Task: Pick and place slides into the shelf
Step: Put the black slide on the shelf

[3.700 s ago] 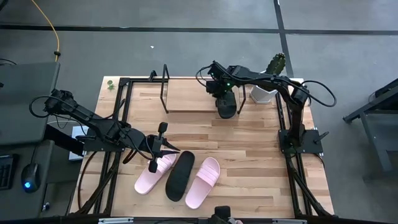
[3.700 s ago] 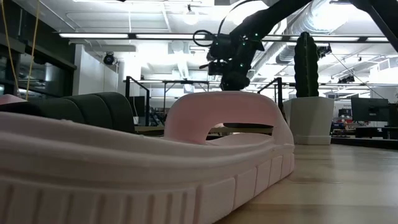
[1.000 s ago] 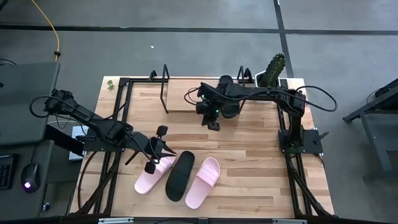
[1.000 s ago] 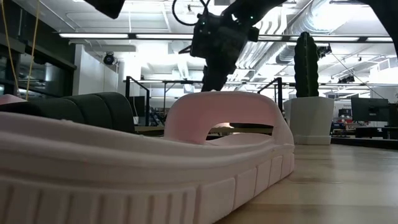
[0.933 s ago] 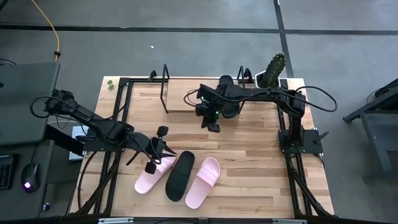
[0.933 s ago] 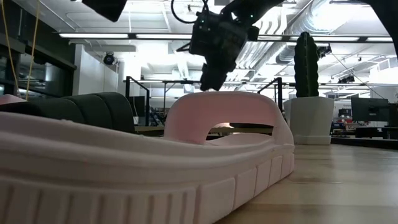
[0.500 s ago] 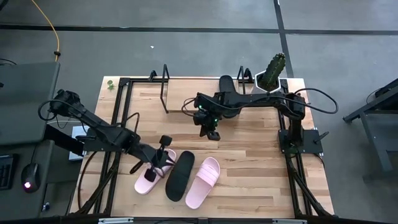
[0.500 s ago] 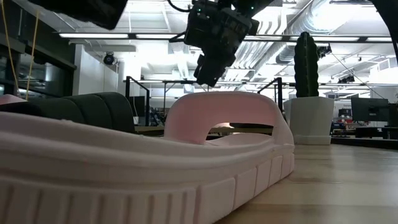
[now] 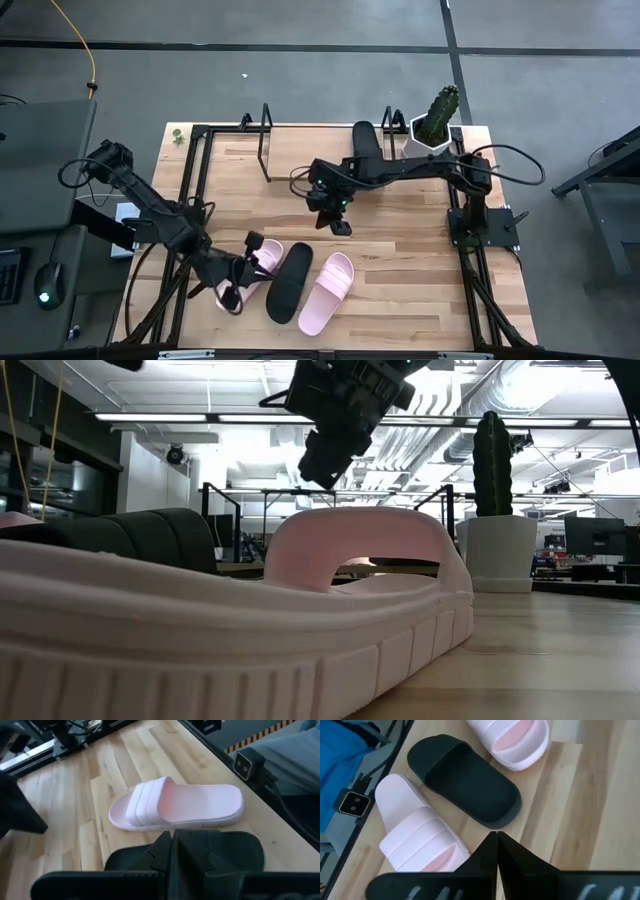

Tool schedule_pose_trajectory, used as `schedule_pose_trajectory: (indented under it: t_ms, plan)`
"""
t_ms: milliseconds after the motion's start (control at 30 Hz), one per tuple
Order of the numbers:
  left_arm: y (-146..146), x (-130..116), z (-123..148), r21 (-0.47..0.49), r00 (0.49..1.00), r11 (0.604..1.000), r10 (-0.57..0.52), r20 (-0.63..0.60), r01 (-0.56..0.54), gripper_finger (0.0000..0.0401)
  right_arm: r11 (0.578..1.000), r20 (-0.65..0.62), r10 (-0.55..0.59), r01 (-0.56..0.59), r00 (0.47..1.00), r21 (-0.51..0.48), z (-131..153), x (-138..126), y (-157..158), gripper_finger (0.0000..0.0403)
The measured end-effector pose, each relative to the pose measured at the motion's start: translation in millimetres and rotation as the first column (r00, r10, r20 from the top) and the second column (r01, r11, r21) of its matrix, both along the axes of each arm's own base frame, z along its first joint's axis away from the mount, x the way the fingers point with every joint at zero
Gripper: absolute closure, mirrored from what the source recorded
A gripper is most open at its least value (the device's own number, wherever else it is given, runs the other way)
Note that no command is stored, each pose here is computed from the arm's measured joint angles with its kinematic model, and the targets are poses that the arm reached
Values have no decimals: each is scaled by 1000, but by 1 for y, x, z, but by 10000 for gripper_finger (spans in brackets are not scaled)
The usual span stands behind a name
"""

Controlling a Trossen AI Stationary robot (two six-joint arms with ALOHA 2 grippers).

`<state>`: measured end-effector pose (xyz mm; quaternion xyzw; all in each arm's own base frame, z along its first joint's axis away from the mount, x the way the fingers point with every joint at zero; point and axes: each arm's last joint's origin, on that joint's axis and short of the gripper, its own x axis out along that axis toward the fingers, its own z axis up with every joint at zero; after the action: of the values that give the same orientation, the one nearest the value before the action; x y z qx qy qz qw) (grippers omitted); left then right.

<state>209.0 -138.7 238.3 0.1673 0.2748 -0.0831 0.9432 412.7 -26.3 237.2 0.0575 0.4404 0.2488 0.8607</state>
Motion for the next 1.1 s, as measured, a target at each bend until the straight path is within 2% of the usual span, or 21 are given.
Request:
schedule_pose_trajectory:
  t_ms: [167, 400, 567, 833, 967, 1100]
  plan:
    - [-22, -6, -15, 61, 1000, 998, 8, -8, -8, 382, 1000, 7, 15, -15, 1000, -6, 0, 1, 8, 402]
    - [-42, -2, -55, 185, 993, 977, 114, -39, -105, 382, 999, 25, 22, -21, 999, -26, 1, 3, 15, 402]
    - [-48, 5, -77, 209, 987, 968, 152, -56, -137, 382, 999, 28, 28, -28, 999, -22, 1, 4, 21, 402]
    - [-75, 21, -72, 170, 993, 982, 92, -69, -79, 382, 1000, 30, 7, -8, 1000, 6, -10, 4, 29, 402]
    - [-94, 20, -71, 181, 997, 983, 39, -67, -27, 382, 1000, 15, -17, 16, 1000, 25, -19, 2, 30, 402]
    - [-104, 15, -80, 225, 995, 974, 18, -97, 5, 374, 1000, 12, -11, 11, 1000, 28, -21, 2, 33, 402]
